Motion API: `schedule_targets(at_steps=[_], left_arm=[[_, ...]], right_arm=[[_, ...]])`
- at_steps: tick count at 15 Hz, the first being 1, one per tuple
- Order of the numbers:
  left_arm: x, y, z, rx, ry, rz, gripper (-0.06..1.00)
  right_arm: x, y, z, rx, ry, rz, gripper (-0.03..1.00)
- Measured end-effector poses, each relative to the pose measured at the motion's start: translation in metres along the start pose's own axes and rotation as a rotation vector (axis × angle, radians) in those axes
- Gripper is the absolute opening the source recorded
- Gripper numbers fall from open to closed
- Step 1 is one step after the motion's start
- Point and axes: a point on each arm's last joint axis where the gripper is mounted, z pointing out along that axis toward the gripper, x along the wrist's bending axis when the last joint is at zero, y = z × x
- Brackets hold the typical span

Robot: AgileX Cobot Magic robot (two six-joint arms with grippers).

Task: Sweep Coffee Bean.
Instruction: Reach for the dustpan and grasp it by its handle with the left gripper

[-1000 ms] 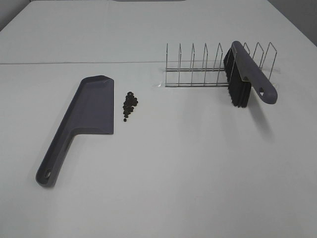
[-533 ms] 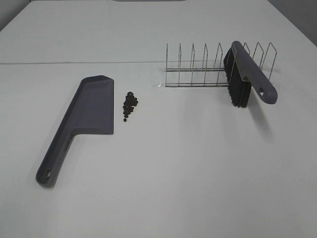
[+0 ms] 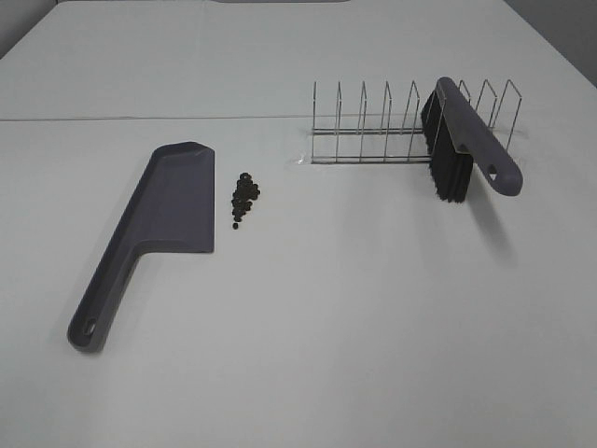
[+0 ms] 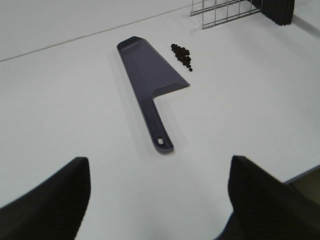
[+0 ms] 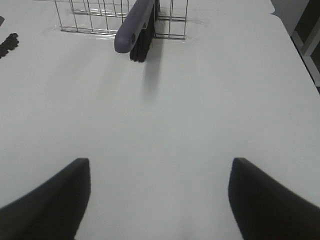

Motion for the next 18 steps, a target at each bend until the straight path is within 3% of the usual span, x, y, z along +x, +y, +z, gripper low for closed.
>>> schedule_targets(at_steps=[18], left_arm=[[0.0000, 0.0000, 0.0000, 0.000, 0.000, 0.000, 0.73]], right_arm=[[0.0000, 0.0000, 0.0000, 0.000, 0.000, 0.000, 0.73]])
